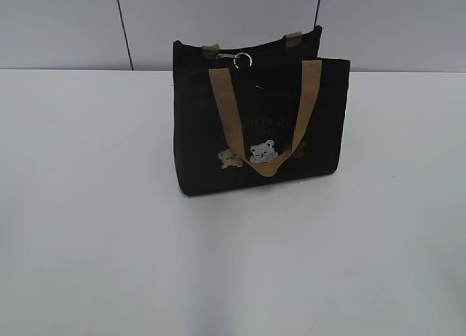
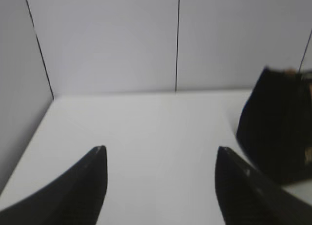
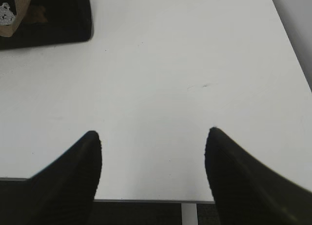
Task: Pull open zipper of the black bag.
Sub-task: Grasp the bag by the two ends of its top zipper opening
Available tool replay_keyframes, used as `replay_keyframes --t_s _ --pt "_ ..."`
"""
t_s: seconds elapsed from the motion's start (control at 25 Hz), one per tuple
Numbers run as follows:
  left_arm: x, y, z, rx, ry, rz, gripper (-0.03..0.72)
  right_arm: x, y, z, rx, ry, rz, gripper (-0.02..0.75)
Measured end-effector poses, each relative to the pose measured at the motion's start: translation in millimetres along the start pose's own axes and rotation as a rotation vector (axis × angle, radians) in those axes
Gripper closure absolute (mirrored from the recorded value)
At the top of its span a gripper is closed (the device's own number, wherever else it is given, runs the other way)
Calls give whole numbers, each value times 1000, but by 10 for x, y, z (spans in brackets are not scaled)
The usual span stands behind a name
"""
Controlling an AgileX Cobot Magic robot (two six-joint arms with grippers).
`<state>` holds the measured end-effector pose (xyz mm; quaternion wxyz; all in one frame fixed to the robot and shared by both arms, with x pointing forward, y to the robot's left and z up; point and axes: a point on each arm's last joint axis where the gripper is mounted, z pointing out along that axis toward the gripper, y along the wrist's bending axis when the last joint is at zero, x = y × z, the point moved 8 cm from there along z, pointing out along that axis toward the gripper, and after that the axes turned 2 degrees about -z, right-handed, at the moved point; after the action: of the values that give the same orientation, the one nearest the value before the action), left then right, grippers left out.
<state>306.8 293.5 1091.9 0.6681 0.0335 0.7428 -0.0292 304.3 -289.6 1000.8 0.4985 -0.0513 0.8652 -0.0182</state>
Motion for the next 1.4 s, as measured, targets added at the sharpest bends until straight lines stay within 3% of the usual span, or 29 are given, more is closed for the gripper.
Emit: replay_keyframes --t_s 0.08,0.2,0.44,0.68,0.88,1.04,1.16,1.24,1.4 --pt "-214 20 15 -12 -138 10 174 0 0 0 0 0 0 236" --pt "-321 35 146 -21 -210 20 181 0 2 0 -1 0 0 236" --pt "135 41 778 -16 -34 11 199 0 2 0 -1 0 0 236" --pt "185 53 1247 -19 -56 -2 216 0 2 0 -1 0 0 236" --pt "369 62 1629 -20 21 1 220 0 2 0 -1 0 0 236" --pt "503 42 1914 -5 40 50 230 0 2 0 -1 0 0 236" --pt "509 -49 2086 48 -8 78 241 0 1 0 0 0 0 236" --pt "526 -198 2201 135 -51 106 246 0 1 0 0 0 0 236" --pt "737 -437 2434 281 -78 76 248 0 1 0 0 0 0 236"
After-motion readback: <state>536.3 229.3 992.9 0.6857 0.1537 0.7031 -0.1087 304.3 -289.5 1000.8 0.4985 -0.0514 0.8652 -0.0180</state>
